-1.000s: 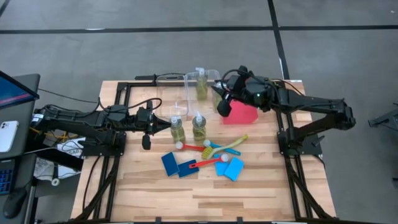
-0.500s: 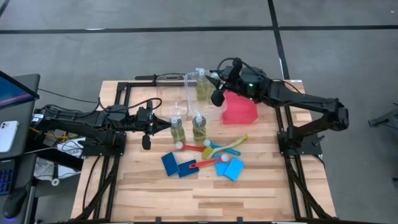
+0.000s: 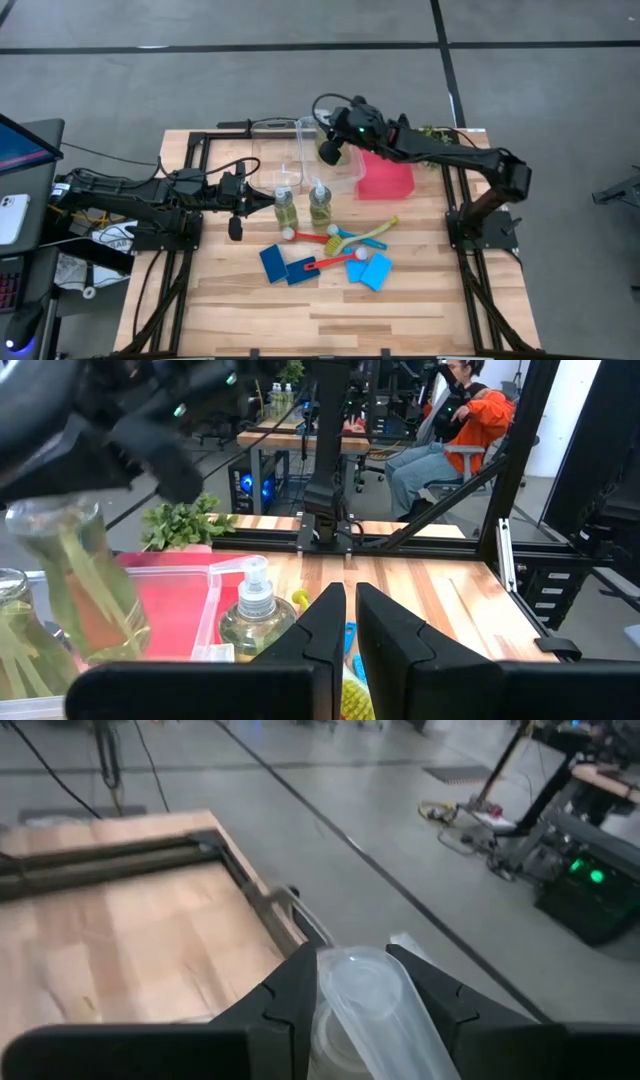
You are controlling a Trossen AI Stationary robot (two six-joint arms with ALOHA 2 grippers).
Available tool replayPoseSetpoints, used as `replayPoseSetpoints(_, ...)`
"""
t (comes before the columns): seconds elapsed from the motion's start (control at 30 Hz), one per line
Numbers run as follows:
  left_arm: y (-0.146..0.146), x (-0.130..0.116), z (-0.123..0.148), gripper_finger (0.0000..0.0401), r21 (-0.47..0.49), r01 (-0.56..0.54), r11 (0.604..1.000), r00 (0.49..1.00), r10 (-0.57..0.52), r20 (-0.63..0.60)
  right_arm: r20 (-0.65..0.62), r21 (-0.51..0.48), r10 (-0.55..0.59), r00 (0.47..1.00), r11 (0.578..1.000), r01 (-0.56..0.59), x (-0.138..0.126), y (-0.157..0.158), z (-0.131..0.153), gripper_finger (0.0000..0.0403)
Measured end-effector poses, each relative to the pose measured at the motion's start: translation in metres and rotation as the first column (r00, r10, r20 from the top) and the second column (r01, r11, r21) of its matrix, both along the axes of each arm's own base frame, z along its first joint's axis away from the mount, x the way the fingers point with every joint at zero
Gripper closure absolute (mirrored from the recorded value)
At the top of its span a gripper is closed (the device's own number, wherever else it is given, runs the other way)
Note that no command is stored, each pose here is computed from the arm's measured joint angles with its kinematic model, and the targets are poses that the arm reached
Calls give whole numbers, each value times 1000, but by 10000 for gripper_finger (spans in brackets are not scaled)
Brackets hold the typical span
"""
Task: Pick & Place Kitchen Sink Supplies
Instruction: Put the yellow soap dispenser into the right transparent bin
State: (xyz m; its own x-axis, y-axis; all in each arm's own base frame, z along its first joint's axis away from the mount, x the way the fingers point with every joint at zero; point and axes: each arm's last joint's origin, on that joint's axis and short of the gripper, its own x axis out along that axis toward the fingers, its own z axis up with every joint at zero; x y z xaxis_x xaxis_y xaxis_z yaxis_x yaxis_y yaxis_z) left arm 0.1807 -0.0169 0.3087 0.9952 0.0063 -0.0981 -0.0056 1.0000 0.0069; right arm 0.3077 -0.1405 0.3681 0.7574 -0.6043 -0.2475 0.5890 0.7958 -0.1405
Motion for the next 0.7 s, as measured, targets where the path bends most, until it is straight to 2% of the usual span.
replayPoseSetpoints(0.43,0,0,0,371,0,0,1000,1000,0,0,-13,49,-27,1000,998,27,10,-11,-16,305)
replayPoseSetpoints(0.7,0,0,0,371,0,0,1000,1000,0,0,32,88,68,997,994,-71,27,-15,-30,305)
